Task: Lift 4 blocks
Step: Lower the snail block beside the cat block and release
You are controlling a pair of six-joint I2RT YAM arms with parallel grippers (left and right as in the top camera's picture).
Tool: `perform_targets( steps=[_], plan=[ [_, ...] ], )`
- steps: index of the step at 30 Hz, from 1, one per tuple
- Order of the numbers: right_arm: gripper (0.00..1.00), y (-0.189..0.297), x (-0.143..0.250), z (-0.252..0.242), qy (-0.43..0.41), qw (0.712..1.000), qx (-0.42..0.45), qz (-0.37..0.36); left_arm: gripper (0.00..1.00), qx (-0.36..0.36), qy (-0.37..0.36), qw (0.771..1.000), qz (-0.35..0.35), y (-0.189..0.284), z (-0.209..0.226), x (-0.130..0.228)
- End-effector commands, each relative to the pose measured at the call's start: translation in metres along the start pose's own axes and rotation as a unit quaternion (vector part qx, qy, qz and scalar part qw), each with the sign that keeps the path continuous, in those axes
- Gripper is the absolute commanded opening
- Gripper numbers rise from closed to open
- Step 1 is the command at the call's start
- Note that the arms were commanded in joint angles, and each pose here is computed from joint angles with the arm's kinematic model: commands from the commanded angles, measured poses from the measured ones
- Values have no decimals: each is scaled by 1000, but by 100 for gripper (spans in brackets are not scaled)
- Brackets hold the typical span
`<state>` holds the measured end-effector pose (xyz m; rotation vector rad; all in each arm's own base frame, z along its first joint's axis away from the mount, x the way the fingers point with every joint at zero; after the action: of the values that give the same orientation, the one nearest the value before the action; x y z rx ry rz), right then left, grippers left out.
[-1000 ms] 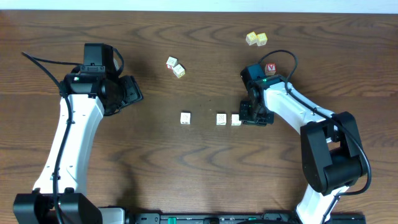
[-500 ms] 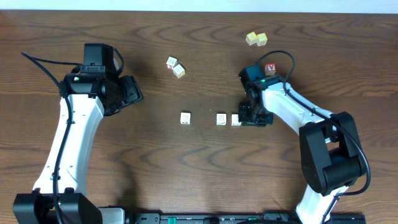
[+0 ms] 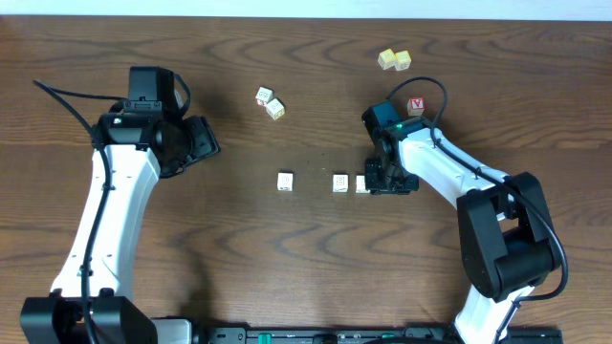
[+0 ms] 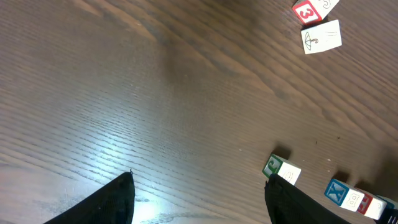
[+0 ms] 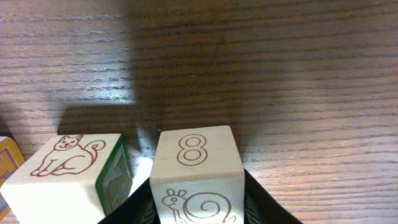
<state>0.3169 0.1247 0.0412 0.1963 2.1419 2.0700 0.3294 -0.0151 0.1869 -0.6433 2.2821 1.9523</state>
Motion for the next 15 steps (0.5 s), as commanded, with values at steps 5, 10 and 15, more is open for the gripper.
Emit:
perform_targets(
  steps=[5, 10, 15],
  plan=[
    [35, -2, 0, 3, 6, 1000, 0, 6, 68, 3, -5, 1000, 2, 0, 0, 1],
    [35, -2, 1, 4, 4, 1000, -6, 10, 68, 3, -5, 1000, 2, 0, 0, 1],
    [31, -2, 1, 4, 4, 1000, -6, 10, 68, 3, -5, 1000, 2, 0, 0, 0]
  ],
)
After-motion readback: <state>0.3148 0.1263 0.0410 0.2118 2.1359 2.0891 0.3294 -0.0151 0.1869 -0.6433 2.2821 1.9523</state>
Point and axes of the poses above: each gripper's point midway between its finger pads, its own y axis back along the fingers, its own z axis along the line the jaws close on, x = y × z, the point moved 4 cm from there along y, back along the fingers, and after that the axes turned 9 degrees about -y, right-handed, at the moved point
